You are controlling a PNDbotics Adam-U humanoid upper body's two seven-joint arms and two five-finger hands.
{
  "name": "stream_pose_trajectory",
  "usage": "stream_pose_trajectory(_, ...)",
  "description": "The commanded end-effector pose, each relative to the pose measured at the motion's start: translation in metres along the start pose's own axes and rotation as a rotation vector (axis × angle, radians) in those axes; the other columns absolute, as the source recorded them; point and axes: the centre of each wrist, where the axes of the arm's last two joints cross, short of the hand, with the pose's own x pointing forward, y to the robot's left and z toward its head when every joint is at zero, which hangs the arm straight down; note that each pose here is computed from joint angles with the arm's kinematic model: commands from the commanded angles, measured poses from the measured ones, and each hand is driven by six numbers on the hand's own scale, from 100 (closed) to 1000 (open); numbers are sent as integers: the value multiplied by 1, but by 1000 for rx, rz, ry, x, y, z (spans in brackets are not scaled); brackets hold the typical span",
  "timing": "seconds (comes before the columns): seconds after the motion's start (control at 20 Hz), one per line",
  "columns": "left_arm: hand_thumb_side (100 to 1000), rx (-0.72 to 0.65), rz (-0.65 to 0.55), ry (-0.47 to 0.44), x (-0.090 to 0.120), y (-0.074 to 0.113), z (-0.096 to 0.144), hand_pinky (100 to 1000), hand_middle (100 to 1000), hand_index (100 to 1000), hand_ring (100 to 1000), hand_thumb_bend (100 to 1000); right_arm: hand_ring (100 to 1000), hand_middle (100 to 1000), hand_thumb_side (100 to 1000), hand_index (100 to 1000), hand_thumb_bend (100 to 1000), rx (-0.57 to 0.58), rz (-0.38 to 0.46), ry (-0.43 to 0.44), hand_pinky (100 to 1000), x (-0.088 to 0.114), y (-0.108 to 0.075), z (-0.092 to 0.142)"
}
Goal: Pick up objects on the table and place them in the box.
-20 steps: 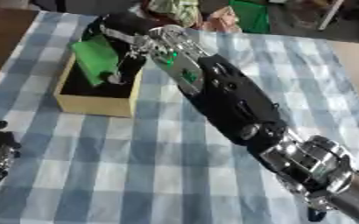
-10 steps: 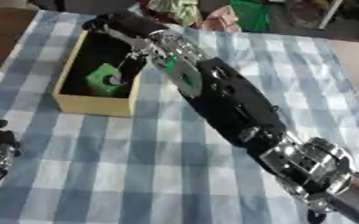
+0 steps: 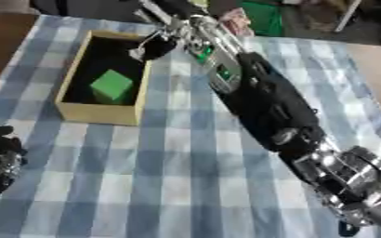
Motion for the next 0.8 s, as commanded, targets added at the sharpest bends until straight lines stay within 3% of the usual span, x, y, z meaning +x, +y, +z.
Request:
stream_pose_trajectory(0.05, 144, 22, -15, -17, 5, 6, 0, 539, 496, 712, 549, 162, 856, 701, 100, 925, 285, -168, -61, 31, 721, -9, -42, 19)
stream_pose_trajectory(0.35, 149, 40, -13, -16, 4, 8, 1, 538, 496, 711, 549, 142, 824, 644, 100, 907, 146, -369, -214, 168, 674, -30, -57, 76)
stream_pose_trajectory(0.8, 149, 61, -15, -18, 4, 10, 1, 538, 496, 710, 551, 142, 828, 636, 100, 904, 100, -468, -385, 283, 666, -46, -38, 139)
